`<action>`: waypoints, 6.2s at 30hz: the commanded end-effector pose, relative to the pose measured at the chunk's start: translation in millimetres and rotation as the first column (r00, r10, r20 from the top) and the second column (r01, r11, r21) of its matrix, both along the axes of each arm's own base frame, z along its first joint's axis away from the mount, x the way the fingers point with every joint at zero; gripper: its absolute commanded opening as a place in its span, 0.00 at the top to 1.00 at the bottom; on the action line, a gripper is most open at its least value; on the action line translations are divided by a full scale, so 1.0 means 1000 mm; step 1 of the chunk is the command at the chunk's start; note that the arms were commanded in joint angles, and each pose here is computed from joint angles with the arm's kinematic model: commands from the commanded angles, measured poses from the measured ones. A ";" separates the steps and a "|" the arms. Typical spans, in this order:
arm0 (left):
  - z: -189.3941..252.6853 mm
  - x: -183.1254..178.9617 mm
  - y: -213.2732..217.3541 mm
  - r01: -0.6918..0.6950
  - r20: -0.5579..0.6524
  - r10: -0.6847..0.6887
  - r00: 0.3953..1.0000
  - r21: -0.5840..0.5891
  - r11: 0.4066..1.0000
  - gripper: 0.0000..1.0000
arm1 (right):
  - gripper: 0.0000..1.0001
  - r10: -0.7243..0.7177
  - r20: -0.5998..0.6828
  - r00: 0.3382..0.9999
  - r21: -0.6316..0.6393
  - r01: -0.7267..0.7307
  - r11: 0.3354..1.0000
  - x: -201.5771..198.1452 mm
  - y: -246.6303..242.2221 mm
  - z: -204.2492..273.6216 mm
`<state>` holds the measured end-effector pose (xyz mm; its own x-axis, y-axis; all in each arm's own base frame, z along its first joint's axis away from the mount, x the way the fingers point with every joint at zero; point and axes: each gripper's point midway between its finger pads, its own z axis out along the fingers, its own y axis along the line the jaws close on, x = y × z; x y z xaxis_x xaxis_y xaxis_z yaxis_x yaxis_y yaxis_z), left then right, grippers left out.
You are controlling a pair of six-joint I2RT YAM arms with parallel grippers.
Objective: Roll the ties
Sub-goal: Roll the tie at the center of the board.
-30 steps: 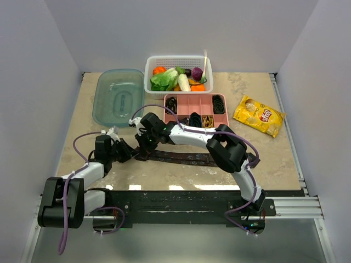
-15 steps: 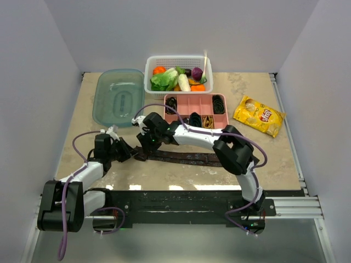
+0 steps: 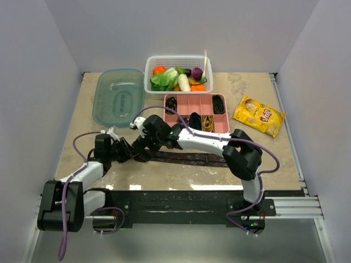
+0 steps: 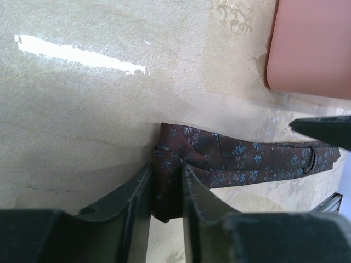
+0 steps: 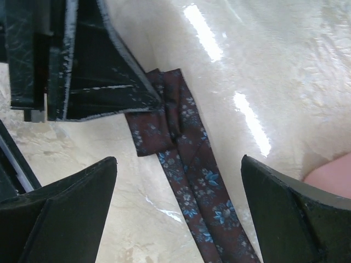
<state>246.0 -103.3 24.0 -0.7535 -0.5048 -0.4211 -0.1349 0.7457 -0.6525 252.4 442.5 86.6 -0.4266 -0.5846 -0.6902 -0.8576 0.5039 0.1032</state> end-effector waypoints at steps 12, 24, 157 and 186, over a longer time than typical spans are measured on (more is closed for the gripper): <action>0.019 0.011 -0.001 0.014 0.051 -0.014 0.999 0.009 1.000 0.35 | 0.01 0.027 0.099 0.995 -0.088 -0.018 0.996 0.003 0.034 -0.034; 0.018 0.011 -0.002 0.017 0.051 -0.017 0.999 0.011 1.000 0.34 | 0.01 -0.021 0.158 0.987 -0.038 0.027 0.999 0.012 0.037 -0.020; 0.093 0.039 0.090 -0.324 0.055 0.324 0.944 -0.010 0.946 0.10 | 0.34 0.101 0.061 0.993 -0.077 -0.097 0.992 -0.017 0.037 -0.069; 0.060 0.025 0.084 -0.288 -0.044 0.288 0.957 -0.016 0.957 0.10 | 0.02 0.109 0.108 0.988 -0.006 -0.109 0.994 -0.011 0.052 -0.029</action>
<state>265.6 -19.7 77.5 -0.5822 -0.7314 -0.3550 -0.4095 0.6410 -0.6491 237.7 481.9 24.8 -0.3119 -0.6654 -0.6782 -0.9076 0.4198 0.0056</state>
